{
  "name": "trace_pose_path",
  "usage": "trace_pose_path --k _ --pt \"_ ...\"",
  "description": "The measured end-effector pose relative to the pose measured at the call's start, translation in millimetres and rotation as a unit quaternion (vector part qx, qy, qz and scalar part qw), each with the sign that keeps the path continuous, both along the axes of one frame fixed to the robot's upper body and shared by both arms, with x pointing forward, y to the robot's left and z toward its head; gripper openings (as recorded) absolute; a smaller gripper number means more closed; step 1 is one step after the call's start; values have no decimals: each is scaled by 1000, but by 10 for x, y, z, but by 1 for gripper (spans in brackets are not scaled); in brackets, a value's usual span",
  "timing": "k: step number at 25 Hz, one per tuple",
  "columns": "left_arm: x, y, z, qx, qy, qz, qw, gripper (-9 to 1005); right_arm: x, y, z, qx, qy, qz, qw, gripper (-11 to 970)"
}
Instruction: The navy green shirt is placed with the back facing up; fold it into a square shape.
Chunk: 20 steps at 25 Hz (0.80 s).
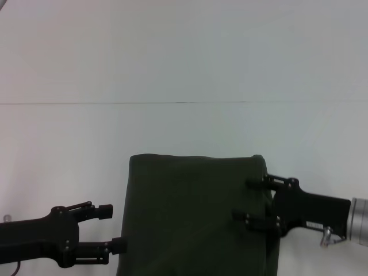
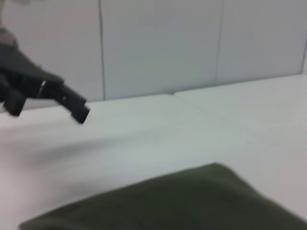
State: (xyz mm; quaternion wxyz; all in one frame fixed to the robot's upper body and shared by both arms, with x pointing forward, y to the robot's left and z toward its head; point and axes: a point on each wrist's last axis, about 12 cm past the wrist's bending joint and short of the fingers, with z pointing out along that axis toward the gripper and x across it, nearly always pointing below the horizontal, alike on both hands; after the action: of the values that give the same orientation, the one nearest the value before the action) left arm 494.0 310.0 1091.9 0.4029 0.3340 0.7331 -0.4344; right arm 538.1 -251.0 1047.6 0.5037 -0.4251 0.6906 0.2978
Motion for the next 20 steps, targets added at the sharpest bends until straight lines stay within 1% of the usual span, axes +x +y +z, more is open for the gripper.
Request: trace_pose_path --k 5,8,11,15,20 --pt "13 -5 11 -2 -3 1 1000 934 132 134 46 25 -24 -18 999 799" --pt "13 -7 18 -5 -5 0 1000 934 224 232 26 15 -23 -24 999 799" --pt "11 -8 20 -6 -5 0 1000 934 289 278 -14 -2 -16 -35 999 799" --pt "10 -10 21 -6 -5 -1 1000 934 334 266 -88 -25 -3 -62 998 798" --pt "8 -20 18 -7 -5 -3 1000 934 313 248 -149 -32 9 -74 997 798"
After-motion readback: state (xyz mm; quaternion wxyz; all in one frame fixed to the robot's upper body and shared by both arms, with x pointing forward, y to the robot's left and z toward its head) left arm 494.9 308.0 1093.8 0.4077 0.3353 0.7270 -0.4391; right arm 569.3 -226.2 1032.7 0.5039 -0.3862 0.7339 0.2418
